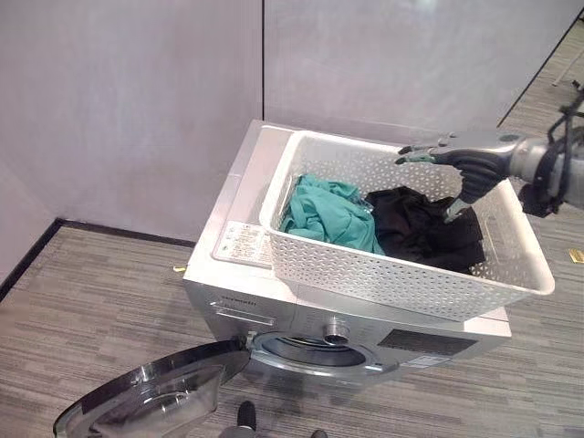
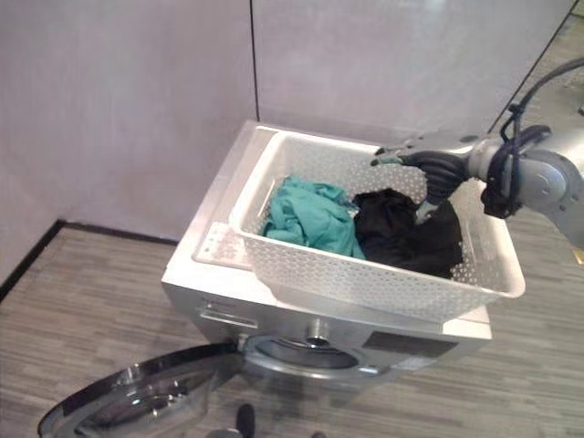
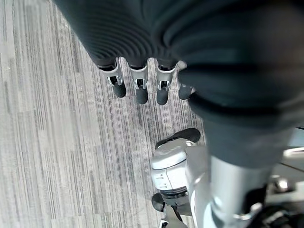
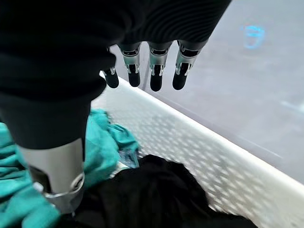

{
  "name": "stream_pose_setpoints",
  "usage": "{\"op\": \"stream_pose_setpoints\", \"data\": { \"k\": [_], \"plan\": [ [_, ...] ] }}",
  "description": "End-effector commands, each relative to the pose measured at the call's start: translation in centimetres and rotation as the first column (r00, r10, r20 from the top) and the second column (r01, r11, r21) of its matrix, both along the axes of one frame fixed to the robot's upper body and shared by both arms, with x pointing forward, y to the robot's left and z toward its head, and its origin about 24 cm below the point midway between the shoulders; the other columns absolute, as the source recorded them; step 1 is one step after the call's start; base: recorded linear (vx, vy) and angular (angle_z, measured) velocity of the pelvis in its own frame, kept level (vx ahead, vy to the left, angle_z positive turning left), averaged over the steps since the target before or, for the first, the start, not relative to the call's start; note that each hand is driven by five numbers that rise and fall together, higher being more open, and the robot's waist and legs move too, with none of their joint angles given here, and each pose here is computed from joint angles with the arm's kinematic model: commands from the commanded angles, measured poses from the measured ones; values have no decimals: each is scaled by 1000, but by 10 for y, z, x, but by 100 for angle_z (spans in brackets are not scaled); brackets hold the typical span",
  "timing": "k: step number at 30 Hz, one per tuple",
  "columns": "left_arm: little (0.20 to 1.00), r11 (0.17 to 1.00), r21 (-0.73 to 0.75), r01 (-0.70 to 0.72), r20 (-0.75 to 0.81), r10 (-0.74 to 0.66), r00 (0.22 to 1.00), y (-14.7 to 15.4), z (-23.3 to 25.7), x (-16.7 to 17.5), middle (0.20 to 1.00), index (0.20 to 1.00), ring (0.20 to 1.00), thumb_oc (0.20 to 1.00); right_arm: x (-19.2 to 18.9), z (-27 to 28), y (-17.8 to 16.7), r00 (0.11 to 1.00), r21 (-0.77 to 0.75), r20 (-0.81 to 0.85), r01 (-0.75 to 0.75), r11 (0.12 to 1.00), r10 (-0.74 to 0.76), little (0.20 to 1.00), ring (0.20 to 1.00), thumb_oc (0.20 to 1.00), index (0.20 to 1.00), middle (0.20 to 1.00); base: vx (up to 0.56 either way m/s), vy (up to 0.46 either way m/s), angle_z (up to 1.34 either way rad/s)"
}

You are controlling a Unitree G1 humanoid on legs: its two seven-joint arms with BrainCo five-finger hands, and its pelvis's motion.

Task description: Grab the laundry basket,head to the washer,open it,put in the laundry and shut it.

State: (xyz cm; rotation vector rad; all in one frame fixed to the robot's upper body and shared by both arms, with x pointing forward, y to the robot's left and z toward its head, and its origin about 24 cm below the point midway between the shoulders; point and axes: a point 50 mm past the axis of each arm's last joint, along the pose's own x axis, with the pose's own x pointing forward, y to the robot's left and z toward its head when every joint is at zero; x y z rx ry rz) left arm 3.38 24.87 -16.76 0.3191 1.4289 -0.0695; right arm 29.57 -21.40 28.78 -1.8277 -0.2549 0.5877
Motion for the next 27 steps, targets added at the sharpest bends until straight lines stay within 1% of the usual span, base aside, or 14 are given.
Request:
{"op": "stream_pose_setpoints", "data": {
  "k": [1,5,8,15,21,27],
  "plan": [
    [1000,999,-15,29,28,-29,999,-3,0,10,1000,1000,1000,1000,2,-1,-3,1000,25,-16,14,1000,-13,1000,1000,1000,1000,1000,7,-1,7],
    [1000,1000,-15,25,21,-25,999,-1,1,8,1000,1000,1000,1000,2,-4,-3,998,11,-63,29,1000,-29,1000,1000,1000,1000,1000,11,-4,12],
    [1000,1000,-20,16,6,-16,1000,0,0,4,1000,1000,1000,1000,0,-4,-13,994,-2,-79,76,997,-76,1000,1000,1000,1000,1000,15,3,9],
    [1000,1000,-21,6,-1,-6,1000,1,1,1,1000,1000,1000,1000,-3,-11,-30,987,14,-90,135,991,-133,1000,1000,1000,1000,1000,0,0,0],
    [1000,999,-31,21,36,-20,999,-3,1,13,1000,1000,1000,1000,-8,-19,-42,979,-8,-94,180,984,-180,1000,1000,1000,1000,1000,0,0,0],
    [1000,999,-36,40,37,-38,999,-5,0,16,1000,1000,1000,1000,-9,-35,-40,972,-57,-159,167,984,-174,1000,1000,1000,1000,1000,0,0,0]
  ]
}}
